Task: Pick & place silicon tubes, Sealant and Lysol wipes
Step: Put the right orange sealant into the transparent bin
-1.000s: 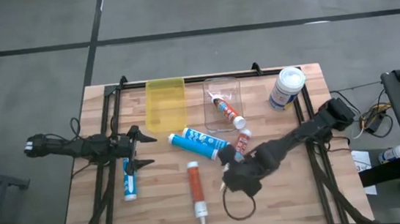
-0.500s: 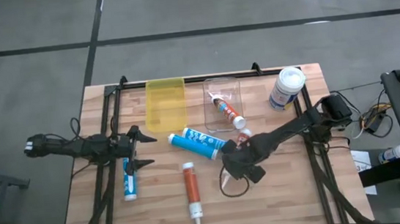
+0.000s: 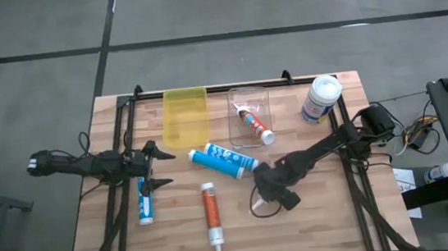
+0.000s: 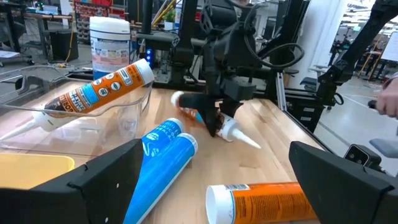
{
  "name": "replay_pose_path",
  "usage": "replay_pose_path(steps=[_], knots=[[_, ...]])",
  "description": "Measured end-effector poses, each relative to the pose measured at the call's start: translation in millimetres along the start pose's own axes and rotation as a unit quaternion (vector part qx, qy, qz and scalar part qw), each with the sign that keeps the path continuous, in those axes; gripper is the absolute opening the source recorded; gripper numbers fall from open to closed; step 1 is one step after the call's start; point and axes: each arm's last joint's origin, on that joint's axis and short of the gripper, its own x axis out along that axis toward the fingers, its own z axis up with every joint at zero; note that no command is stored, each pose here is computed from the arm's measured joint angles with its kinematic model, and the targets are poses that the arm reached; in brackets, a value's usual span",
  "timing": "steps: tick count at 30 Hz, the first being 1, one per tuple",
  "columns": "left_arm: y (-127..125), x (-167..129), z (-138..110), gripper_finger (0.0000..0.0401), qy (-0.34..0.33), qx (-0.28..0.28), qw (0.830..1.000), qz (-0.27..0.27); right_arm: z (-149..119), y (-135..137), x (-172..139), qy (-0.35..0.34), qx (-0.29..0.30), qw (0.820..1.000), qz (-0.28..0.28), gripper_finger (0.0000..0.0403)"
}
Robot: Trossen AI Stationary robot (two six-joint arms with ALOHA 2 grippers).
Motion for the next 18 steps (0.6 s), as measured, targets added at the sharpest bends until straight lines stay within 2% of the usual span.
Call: replay_pose_path(steps=[2, 4, 7, 10, 12, 15, 18], knots=[[0, 0, 0, 0.0398, 0.000, 0.000, 1.000, 0.000, 9, 1, -3, -0.009, 0.010, 1.000, 0.007, 0.0195], [0, 0, 0, 0.0398, 0.000, 0.000, 1.000, 0.000, 20, 1, -8, -0.024, -0.009, 1.000, 0.007, 0.0195], [0, 0, 0, 0.0398, 0.000, 0.000, 1.000, 0.000, 45, -3, -27, -0.073, -0.015, 0.997, -0.011, 0.0195], [0, 0, 0, 0.0398, 0.000, 0.000, 1.000, 0.000, 63, -9, -46, -0.098, -0.013, 0.993, -0.061, 0.0195], [0, 0, 0, 0.0399, 0.000, 0.000, 1.000, 0.000, 73, -13, -60, -0.112, -0.002, 0.986, -0.125, 0.0195], [0, 0, 0, 0.0398, 0.000, 0.000, 1.000, 0.000, 82, -19, -84, -0.153, 0.054, 0.957, -0.242, 0.0195], [0, 0, 0, 0.0398, 0.000, 0.000, 1.000, 0.000, 82, -19, -95, -0.229, 0.097, 0.906, -0.342, 0.0195]])
